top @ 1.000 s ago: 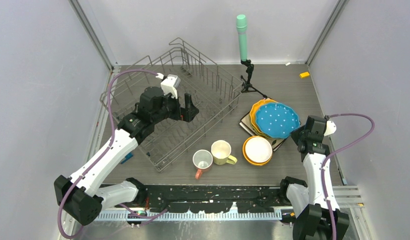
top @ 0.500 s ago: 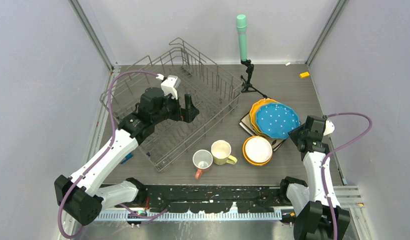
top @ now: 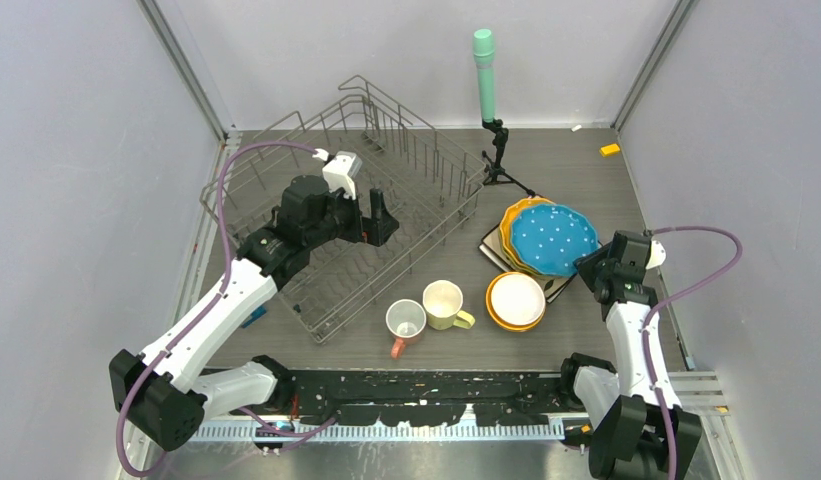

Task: Load the mixed dishes into the dish rack
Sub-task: Pick up the plate at the center of the board.

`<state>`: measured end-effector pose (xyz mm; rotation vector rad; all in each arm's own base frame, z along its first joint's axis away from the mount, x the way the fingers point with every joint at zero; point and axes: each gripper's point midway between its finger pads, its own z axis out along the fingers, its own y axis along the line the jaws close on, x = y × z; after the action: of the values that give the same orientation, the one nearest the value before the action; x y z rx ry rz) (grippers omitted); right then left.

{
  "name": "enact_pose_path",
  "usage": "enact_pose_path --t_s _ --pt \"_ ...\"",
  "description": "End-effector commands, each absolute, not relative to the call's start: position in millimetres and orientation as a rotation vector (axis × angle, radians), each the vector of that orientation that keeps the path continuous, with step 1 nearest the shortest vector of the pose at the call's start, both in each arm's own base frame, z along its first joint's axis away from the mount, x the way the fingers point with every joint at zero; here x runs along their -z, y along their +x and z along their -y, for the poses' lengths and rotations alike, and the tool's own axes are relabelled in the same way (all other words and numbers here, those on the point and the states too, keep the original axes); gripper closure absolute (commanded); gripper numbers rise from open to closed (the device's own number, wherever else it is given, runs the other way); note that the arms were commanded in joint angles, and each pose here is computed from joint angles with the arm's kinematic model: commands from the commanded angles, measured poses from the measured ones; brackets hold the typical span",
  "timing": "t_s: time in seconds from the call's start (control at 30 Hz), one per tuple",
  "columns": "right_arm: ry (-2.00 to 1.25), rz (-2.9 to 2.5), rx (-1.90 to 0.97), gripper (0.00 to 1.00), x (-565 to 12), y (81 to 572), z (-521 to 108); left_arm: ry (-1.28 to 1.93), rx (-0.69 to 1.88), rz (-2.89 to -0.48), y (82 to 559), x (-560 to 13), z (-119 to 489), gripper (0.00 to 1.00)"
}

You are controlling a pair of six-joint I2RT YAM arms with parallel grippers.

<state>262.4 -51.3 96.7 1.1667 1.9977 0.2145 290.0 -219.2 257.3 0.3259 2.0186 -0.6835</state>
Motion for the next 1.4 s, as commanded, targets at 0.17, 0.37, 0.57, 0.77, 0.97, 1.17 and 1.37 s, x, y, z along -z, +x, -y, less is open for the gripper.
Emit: enact_pose_path --t_s 0.17,0.37,0.57,0.77,0.97,1.17,1.37 --pt "1.159 -1.937 -0.256 0.87 -105 272 51 0.322 0.702 -1.956 291 -273 219 0.0" --pt "1.136 -1.924 -0.299 1.0 -119 278 47 0.321 0.704 -1.951 292 -275 219 0.0" --pt "1.12 -1.883 -0.393 1.0 -145 287 38 0.322 0.705 -1.953 291 -274 219 0.0" --pt "1.138 -1.824 -0.477 1.0 -167 293 31 0.317 0.698 -1.95 291 -275 217 0.0" --pt "1.164 -1.783 -0.519 1.0 -179 296 30 0.299 0.679 -1.949 293 -276 214 0.0" --pt "1.172 -1.758 -0.542 1.0 -186 296 29 0.265 0.644 -1.953 297 -276 209 0.0" --pt "1.169 -1.75 -0.557 1.0 -190 297 27 0.256 0.643 -1.968 298 -273 209 0.0"
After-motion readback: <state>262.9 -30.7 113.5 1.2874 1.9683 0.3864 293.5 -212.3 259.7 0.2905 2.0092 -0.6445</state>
